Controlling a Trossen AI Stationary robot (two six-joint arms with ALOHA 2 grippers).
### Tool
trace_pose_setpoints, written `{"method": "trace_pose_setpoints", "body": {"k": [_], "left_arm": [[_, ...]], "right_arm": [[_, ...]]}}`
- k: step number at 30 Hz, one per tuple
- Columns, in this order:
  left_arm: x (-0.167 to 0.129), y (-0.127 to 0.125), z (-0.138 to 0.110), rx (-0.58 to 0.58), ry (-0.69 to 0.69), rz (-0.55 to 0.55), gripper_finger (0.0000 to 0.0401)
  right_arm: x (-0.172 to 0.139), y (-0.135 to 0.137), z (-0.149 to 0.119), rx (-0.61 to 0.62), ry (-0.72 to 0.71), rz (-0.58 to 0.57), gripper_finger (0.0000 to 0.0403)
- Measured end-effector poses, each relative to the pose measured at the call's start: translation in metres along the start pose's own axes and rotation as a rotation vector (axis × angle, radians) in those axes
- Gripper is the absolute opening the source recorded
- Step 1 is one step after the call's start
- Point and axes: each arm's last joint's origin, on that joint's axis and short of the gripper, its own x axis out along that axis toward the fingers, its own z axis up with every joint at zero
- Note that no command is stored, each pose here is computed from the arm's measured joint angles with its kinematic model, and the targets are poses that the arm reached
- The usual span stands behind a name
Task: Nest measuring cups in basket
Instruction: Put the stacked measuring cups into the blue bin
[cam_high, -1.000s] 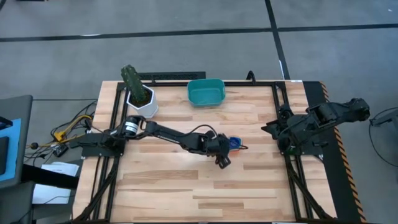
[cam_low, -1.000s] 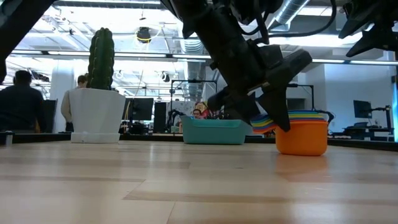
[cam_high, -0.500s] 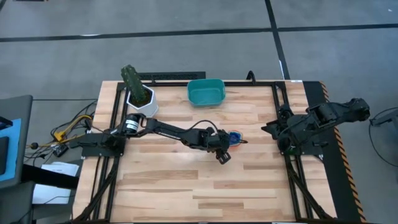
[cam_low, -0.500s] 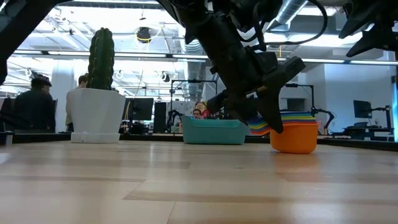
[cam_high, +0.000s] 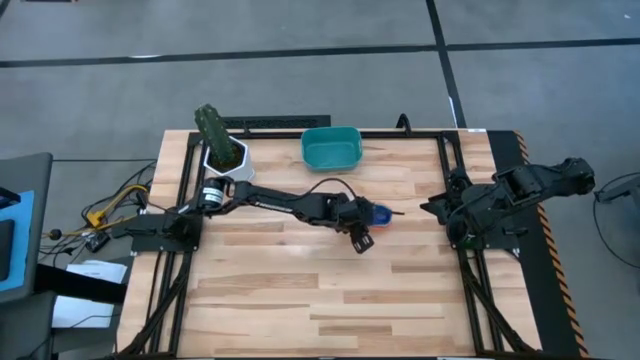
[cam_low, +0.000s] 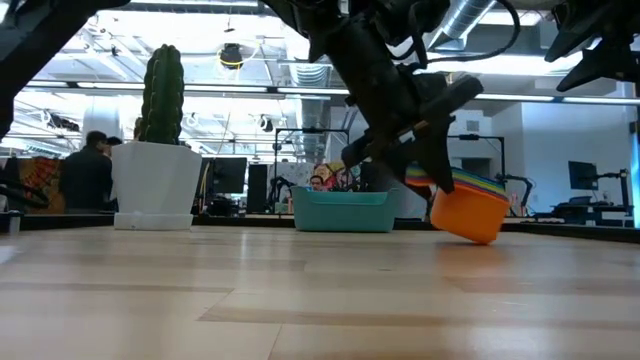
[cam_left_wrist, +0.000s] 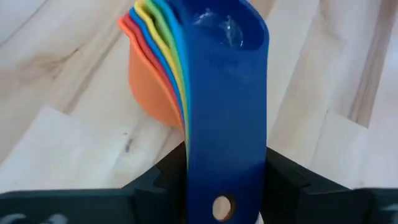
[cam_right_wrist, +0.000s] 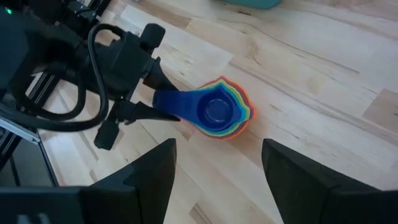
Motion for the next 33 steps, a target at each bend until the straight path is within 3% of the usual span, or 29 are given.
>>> {"method": "trace_pose_setpoints", "body": {"k": [10,19,28,33], "left_arm": [[0.001,0.012,0.004,-0.009,0.044,-0.005,0.0087],[0.001,0.012,0.0,-0.067,0.085,0.002,0.0084],[0.001,0.013,0.0,-0.081,0.084,0.004,0.0084],[0.001,0.012,0.0,-0.093,0.086,-0.001,0.0084]], "right_arm": [[0.0,0.0,0.0,-0.015,0.0,0.0,0.026],[0.002,0.002,-0.002,-0.019,0.065,0.019,0.026],[0.054,-0.002,-0.029,-0.07,0.107,-0.05,0.026],[0.074,-0.002,-0.034,0.025,0.09,0.06,0.026]]}}
